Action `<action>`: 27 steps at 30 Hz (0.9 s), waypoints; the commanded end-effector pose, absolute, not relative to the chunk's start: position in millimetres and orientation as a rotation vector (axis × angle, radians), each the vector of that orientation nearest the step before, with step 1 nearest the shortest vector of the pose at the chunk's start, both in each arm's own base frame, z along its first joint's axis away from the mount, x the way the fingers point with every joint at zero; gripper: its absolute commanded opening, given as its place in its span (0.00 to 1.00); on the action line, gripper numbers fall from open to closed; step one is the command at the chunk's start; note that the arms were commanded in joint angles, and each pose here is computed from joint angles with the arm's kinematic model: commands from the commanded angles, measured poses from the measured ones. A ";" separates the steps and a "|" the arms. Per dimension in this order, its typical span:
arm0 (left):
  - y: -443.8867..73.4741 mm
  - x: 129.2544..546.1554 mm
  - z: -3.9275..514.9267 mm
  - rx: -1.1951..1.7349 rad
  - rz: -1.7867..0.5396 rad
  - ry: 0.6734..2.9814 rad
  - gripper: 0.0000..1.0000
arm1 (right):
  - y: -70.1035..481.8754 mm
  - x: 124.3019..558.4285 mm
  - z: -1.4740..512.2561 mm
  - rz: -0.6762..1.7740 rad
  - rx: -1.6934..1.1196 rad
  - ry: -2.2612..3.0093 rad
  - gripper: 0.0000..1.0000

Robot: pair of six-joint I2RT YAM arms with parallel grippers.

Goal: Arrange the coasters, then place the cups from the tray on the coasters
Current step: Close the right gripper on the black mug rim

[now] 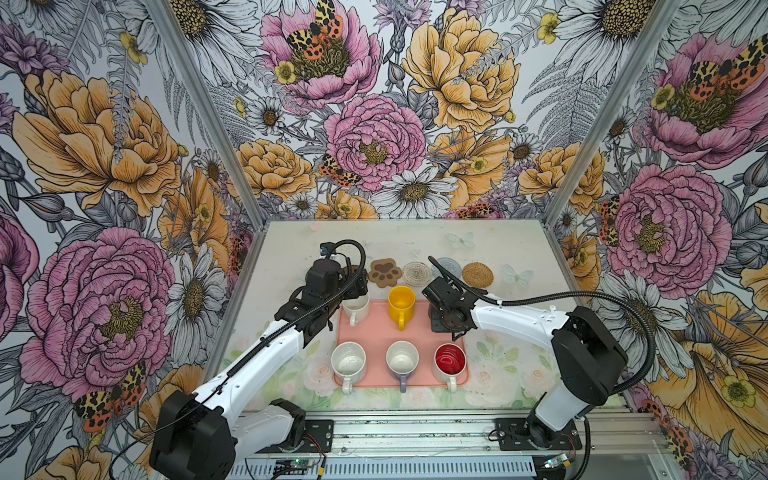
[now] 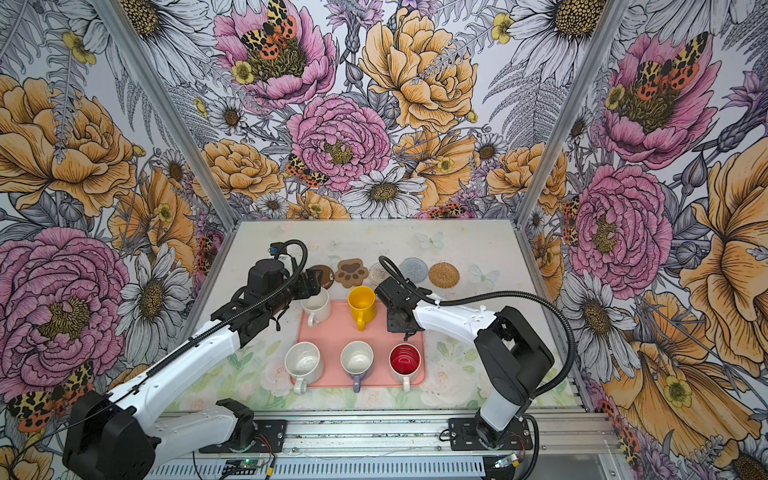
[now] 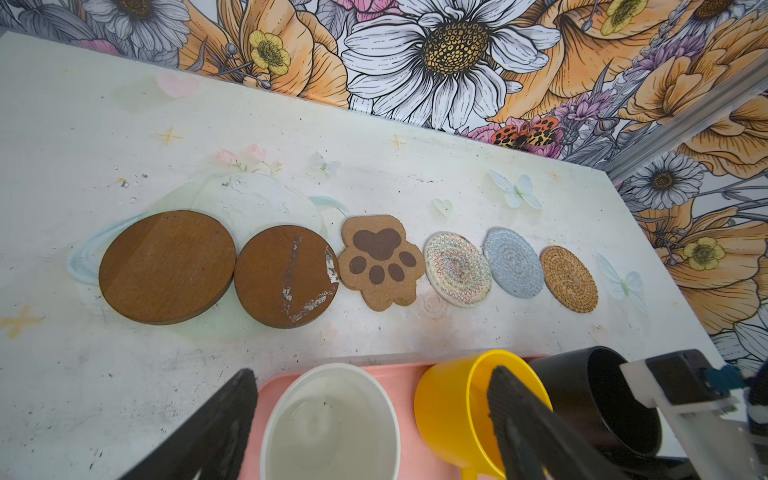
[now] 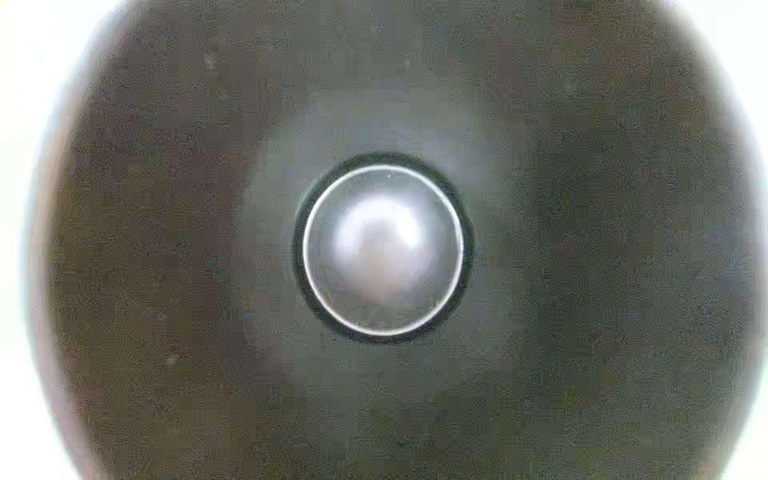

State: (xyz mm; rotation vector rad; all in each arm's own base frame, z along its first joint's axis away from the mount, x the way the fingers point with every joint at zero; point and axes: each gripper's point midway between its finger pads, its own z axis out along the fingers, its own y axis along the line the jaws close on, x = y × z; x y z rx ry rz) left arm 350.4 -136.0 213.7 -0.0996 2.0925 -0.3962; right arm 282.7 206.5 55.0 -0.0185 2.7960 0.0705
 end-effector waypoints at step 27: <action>-127.1 354.2 211.9 -0.126 -0.409 2.091 0.89 | 220.7 308.4 102.1 0.201 -0.028 2.653 0.00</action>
